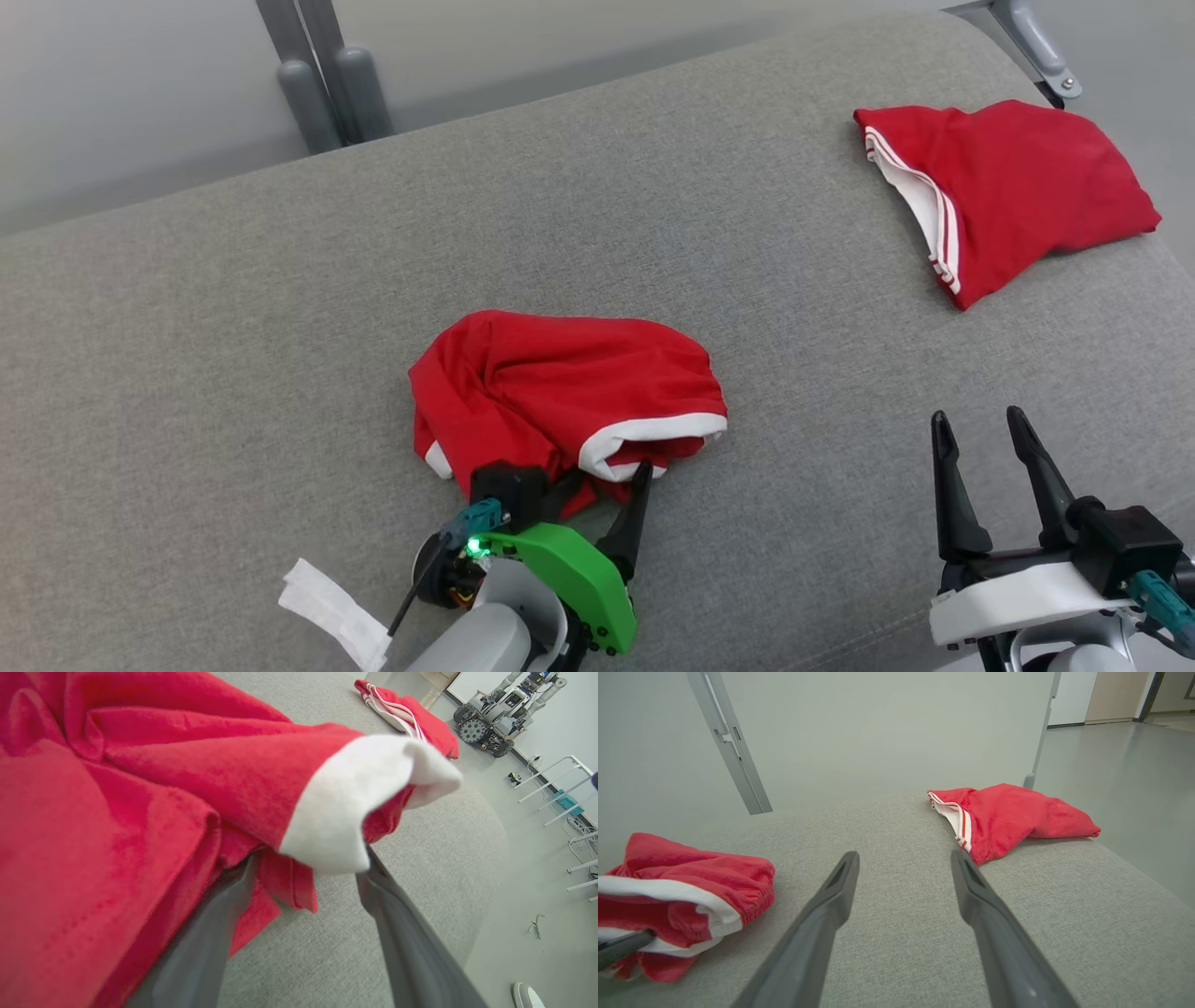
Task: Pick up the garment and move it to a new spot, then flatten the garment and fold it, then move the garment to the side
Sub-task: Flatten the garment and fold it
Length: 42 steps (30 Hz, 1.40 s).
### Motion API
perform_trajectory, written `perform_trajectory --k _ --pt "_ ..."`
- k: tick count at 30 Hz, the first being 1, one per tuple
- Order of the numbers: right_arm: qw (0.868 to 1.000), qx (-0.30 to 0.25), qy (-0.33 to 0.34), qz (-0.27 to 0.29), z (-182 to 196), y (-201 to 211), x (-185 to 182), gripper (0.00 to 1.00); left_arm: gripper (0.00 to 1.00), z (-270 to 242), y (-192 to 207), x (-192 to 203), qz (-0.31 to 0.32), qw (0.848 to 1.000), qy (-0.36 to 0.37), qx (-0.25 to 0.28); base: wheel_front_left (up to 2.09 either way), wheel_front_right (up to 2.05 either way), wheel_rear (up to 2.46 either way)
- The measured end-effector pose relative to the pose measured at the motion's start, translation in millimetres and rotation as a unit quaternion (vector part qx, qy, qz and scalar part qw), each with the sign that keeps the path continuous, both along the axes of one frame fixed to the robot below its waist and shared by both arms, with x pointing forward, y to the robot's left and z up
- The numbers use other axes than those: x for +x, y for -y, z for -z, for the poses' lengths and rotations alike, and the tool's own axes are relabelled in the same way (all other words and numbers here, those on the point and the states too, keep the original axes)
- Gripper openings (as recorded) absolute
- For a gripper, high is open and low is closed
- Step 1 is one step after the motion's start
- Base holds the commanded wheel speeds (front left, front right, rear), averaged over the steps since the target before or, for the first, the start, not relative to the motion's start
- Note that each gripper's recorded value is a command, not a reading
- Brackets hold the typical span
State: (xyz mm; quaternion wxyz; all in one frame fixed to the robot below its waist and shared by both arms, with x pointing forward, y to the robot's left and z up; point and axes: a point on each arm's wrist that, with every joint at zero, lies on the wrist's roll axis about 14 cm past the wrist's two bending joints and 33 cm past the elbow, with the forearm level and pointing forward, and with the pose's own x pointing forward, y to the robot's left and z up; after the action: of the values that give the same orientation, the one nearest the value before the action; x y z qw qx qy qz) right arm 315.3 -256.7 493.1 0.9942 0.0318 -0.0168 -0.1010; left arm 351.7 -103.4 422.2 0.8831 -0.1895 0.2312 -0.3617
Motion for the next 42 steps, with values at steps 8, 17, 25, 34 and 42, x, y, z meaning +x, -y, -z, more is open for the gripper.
perform_trajectory --k 8,17,25,34,42 --pt "1.0 0.006 -0.005 0.001 4 0 -3 1.0 0.0 -4 1 -2 0.011 0.999 -0.031 -0.005 0.0 0.0 0.0" --pt "1.0 0.013 0.0 -0.028 4 -16 3 1.0 0.0 -76 -37 7 0.044 0.999 0.019 -0.004 0.0 0.0 0.0" --pt "0.998 0.019 0.008 -0.053 1 -32 9 1.0 0.0 -117 -66 -9 0.132 0.991 -0.008 0.038 0.0 0.0 0.0" --pt "0.998 0.025 -0.005 -0.049 9 -30 6 1.0 0.0 -57 -140 9 0.164 0.949 -0.098 0.251 0.0 0.0 0.0" --pt "0.999 0.03 -0.022 -0.039 20 -25 2 1.0 1.0 6 -173 -16 0.132 0.937 -0.163 0.281 0.0 0.0 0.0"
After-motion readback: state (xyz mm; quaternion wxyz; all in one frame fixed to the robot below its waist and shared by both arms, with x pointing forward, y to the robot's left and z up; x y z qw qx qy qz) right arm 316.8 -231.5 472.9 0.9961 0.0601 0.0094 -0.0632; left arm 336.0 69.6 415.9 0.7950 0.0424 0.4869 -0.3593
